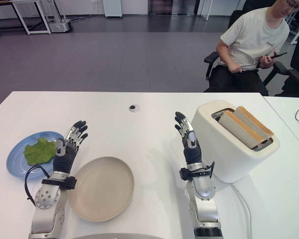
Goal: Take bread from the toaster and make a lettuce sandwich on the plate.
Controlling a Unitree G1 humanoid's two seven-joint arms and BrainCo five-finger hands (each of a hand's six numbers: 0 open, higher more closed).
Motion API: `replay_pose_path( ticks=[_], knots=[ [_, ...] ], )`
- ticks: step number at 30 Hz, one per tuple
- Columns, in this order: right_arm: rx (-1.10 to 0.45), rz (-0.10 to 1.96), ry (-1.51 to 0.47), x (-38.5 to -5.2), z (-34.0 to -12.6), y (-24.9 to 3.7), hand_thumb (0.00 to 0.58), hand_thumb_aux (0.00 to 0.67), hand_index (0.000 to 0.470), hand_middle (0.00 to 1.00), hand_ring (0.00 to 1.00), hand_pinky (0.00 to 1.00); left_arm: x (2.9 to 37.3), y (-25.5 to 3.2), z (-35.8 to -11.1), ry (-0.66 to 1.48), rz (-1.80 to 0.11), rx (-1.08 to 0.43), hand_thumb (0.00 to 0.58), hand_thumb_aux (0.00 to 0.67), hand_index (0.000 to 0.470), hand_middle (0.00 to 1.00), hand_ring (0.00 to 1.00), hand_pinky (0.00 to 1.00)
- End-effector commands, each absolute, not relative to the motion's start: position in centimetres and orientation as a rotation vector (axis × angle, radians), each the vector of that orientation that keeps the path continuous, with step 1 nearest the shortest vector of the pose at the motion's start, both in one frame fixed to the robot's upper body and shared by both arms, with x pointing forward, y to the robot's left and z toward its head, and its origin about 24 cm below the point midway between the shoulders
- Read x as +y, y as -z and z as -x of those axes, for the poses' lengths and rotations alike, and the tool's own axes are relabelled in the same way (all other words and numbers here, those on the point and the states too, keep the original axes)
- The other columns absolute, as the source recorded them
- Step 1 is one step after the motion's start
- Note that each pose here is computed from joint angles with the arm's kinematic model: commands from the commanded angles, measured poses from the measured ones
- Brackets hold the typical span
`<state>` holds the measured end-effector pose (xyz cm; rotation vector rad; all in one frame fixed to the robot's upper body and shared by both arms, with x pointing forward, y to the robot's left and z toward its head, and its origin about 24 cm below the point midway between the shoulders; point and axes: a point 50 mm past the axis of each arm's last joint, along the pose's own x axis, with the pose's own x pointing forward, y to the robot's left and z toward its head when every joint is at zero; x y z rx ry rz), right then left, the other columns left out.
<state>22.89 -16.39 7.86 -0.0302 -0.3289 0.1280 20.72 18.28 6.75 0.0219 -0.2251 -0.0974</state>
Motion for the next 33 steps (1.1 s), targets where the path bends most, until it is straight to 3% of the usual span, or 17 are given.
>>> replay_pose_path(
  ticks=[1, 6, 20, 24, 27, 33],
  knots=[
    [-0.323, 0.035, -0.133, -16.3, -23.0, -7.8, 0.0, 0.0, 0.0, 0.0, 0.0, 0.0, 18.0, -6.9, -20.9, 0.1, 0.01, -0.207, 0.0, 0.0, 0.0, 0.0, 0.0, 0.0],
    [-0.328, 0.042, -0.135, -16.2, -23.0, -7.9, 0.0, 0.0, 0.0, 0.0, 0.0, 0.0, 17.4, -8.3, -21.3, 0.118, 0.043, -0.24, 0.0, 0.0, 0.0, 0.0, 0.0, 0.0],
    [-0.372, 0.077, -0.18, -15.3, -23.0, -9.1, 0.0, 0.0, 0.0, 0.0, 0.0, 0.0, 17.4, -8.2, -21.9, 0.12, 0.046, -0.214, 0.0, 0.0, 0.0, 0.0, 0.0, 0.0],
    [-0.51, 0.184, -0.235, -15.7, -22.2, -13.9, 0.0, 0.0, 0.0, 0.0, 0.0, 0.0, 17.5, -8.4, -21.8, 0.115, 0.04, -0.223, 0.0, 0.0, 0.0, 0.0, 0.0, 0.0],
    [-0.616, 0.317, -0.192, -18.2, -21.5, -18.9, 0.0, 0.0, 0.0, 0.0, 0.0, 0.0, 17.6, -8.5, -21.8, 0.11, 0.038, -0.228, 0.0, 0.0, 0.0, 0.0, 0.0, 0.0],
    [-0.606, 0.637, -0.026, -23.4, -20.4, -23.8, 0.0, 0.0, 0.0, 0.0, 0.0, 0.0, 17.7, -8.7, -21.9, 0.103, 0.034, -0.237, 0.0, 0.0, 0.0, 0.0, 0.0, 0.0]
  ],
)
